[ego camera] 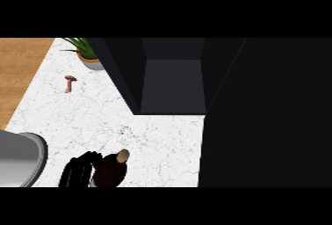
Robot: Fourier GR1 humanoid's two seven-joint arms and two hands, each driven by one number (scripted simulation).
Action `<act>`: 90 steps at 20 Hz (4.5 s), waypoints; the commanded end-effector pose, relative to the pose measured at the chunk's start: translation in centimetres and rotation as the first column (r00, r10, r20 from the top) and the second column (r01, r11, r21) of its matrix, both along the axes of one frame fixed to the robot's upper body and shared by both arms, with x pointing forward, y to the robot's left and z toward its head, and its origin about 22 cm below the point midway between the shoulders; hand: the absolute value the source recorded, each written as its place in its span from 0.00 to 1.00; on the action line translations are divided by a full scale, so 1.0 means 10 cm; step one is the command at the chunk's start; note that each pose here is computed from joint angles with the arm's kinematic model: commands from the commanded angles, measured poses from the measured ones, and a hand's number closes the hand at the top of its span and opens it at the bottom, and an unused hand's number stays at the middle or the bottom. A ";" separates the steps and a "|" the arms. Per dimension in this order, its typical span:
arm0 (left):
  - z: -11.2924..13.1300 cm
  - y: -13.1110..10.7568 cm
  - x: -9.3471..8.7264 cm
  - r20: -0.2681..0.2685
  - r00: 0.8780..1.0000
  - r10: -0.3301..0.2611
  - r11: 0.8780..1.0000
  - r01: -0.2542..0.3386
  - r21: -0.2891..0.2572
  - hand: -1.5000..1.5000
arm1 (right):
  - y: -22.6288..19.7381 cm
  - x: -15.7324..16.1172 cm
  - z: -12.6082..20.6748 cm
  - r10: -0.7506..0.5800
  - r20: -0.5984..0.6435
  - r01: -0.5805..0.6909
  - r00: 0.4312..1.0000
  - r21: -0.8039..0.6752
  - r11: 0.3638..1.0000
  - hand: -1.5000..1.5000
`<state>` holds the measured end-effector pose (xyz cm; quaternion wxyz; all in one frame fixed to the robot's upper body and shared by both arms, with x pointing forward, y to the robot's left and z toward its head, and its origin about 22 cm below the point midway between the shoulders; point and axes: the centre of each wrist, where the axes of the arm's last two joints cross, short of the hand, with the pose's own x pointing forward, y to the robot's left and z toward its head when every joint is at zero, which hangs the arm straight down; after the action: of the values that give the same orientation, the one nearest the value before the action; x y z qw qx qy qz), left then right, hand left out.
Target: Pick up the wine, place it into the cabinet and close the cabinet
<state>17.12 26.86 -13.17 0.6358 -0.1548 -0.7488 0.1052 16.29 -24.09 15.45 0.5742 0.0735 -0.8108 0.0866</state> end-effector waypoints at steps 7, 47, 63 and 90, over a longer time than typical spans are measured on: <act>0.86 -0.33 0.12 0.065 0.996 -0.056 0.997 0.058 -0.042 1.00 | -0.02 0.10 -0.17 0.004 -0.007 -0.003 1.000 0.018 1.000 0.00; 1.65 -1.92 1.53 0.055 0.998 0.038 0.982 -0.048 0.184 1.00 | 0.05 -0.01 0.04 0.004 -0.005 -0.003 1.000 0.002 1.000 0.00; 0.83 -1.69 1.46 -0.018 0.997 0.075 0.985 -0.072 0.156 1.00 | -0.01 0.07 -0.07 -0.009 -0.007 0.009 1.000 0.001 1.000 0.00; 0.86 -1.65 1.96 -0.059 0.997 0.057 0.998 -0.056 0.019 1.00 | 0.23 0.13 -0.16 0.042 -0.028 -0.041 0.999 0.007 0.999 0.00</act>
<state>37.28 9.95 -3.55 0.6516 -0.1297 -0.7392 0.1106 17.90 -23.65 13.84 0.5812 0.0926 -0.8034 0.0905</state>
